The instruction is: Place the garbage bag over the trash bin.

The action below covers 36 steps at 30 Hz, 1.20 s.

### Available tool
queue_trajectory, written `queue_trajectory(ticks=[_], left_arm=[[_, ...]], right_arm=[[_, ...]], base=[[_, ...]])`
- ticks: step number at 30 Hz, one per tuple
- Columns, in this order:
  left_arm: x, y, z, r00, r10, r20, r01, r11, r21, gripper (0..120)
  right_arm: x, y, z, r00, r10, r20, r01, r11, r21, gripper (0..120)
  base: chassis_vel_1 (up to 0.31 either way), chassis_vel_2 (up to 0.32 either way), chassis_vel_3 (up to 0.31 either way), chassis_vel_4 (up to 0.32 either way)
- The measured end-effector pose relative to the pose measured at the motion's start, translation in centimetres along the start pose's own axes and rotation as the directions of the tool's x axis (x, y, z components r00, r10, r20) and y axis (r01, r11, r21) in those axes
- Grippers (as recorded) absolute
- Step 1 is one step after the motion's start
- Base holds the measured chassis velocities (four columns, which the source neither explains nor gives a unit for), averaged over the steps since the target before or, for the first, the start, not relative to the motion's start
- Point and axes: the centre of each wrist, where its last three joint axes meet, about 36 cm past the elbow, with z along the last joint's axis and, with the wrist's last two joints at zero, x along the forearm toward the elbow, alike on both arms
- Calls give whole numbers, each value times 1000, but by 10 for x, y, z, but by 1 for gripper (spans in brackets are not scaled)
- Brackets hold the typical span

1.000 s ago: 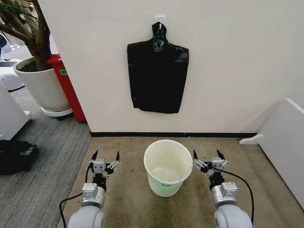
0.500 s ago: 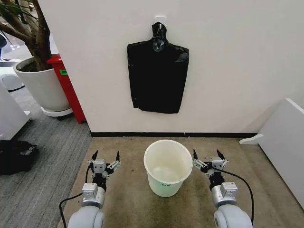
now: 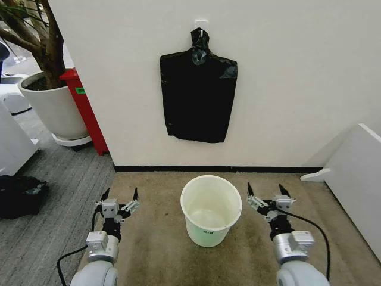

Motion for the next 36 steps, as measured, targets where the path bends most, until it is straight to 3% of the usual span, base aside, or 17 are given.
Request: queue_trajectory(ticks=[5,8,9,10,13,17,24,30,36], left_arm=[[18,26,-38,999,-35,31,34,999,36,100],[18,26,-38,999,-35,31,34,999,36,100],[28,37,-62,998,-43,50,40,998,54,100],[28,37,-62,998,-43,50,40,998,54,100],[43,47,-95,996,-38,78,32,997,74,100],[54,50,-121,995,-22,95,14,996,86,100],[63,61,-129,999,-13,39,9,996,91,100],[72,60,-121,991,79,-111,-75,996,41,100],[73,60,-119,989,85,-124,-81,996,37,100]], right_arm=[[22,5,-47,998,-12,56,15,998,-68,100],[22,5,-47,998,-12,56,15,998,-68,100],[27,6,-55,998,-17,56,22,995,-95,100],[27,6,-55,998,-17,56,22,995,-95,100],[23,4,-37,999,-47,4,47,990,-136,100],[21,2,-32,999,-47,-4,46,990,-136,100],[19,1,-25,999,-39,-5,38,990,-135,100],[18,1,-26,999,-36,1,35,989,-143,100],[11,0,-30,999,-34,7,34,975,-218,100]], base=[[0,0,0,0],[0,0,0,0],[0,0,0,0],[0,0,0,0],[0,0,0,0],[0,0,0,0],[0,0,0,0],[0,0,0,0],[0,0,0,0]])
